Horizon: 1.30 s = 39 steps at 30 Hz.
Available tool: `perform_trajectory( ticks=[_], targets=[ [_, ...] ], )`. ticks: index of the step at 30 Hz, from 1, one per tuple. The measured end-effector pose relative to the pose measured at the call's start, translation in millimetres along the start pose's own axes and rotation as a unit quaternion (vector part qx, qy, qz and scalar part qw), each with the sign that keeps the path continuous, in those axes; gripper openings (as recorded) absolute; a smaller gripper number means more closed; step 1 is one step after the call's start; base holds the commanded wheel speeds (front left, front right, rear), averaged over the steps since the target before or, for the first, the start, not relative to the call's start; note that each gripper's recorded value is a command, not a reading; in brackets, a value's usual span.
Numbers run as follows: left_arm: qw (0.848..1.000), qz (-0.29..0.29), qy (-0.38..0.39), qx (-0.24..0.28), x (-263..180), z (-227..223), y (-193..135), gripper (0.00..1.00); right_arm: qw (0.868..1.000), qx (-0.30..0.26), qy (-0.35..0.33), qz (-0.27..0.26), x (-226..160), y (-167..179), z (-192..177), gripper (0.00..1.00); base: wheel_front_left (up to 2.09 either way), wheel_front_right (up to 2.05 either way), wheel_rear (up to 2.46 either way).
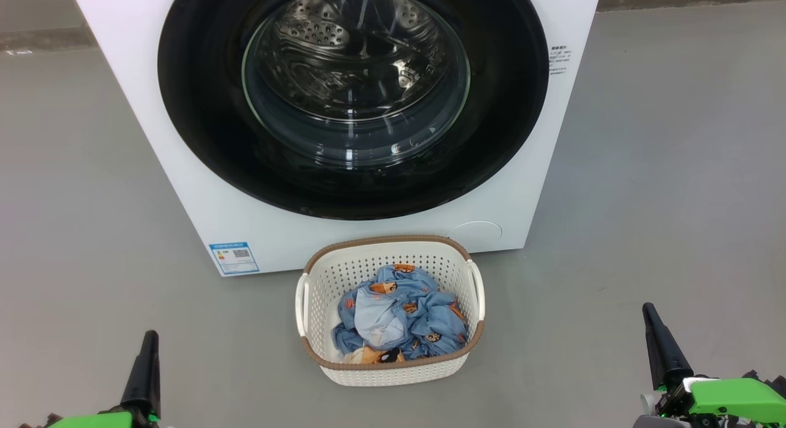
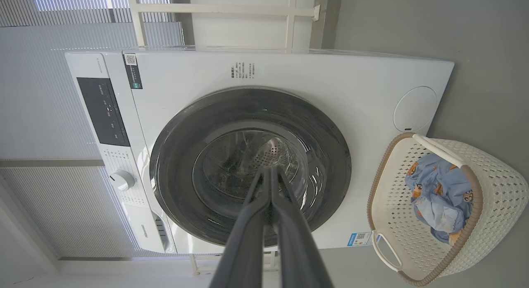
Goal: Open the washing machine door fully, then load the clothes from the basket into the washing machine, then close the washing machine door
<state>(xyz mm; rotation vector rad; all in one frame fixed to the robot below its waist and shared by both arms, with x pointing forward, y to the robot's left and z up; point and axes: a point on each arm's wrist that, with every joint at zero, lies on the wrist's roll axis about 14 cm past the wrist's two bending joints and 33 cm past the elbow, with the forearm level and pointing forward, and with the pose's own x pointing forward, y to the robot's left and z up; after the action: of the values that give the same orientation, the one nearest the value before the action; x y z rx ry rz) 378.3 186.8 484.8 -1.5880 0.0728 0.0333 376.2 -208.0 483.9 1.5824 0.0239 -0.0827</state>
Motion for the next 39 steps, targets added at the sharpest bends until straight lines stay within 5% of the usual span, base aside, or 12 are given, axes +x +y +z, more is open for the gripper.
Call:
perform_trajectory(
  ticks=[4,5,13,39],
  targets=[
    [1.000,0.000,0.000,0.000,0.0,0.0,0.0,0.00,1.000,0.000,0.000,0.000,0.0,0.0,0.0,0.00,0.00,0.00,0.00],
    [1.000,0.000,0.000,0.000,0.0,0.0,0.0,1.00,1.000,0.000,0.000,0.000,0.0,0.0,0.0,1.00,0.00,0.00,0.00],
    [0.997,0.068,0.002,-0.022,-21.1,-11.5,46.6,1.00,0.998,0.011,-0.005,-0.068,-20.1,-45.8,-1.3,1.00,0.00,0.00,0.00],
    [0.996,0.050,-0.010,0.069,-18.1,-6.5,33.0,1.00,0.994,-0.101,-0.007,-0.049,-12.6,-30.8,-3.0,1.00,0.00,0.00,0.00]
  ],
)
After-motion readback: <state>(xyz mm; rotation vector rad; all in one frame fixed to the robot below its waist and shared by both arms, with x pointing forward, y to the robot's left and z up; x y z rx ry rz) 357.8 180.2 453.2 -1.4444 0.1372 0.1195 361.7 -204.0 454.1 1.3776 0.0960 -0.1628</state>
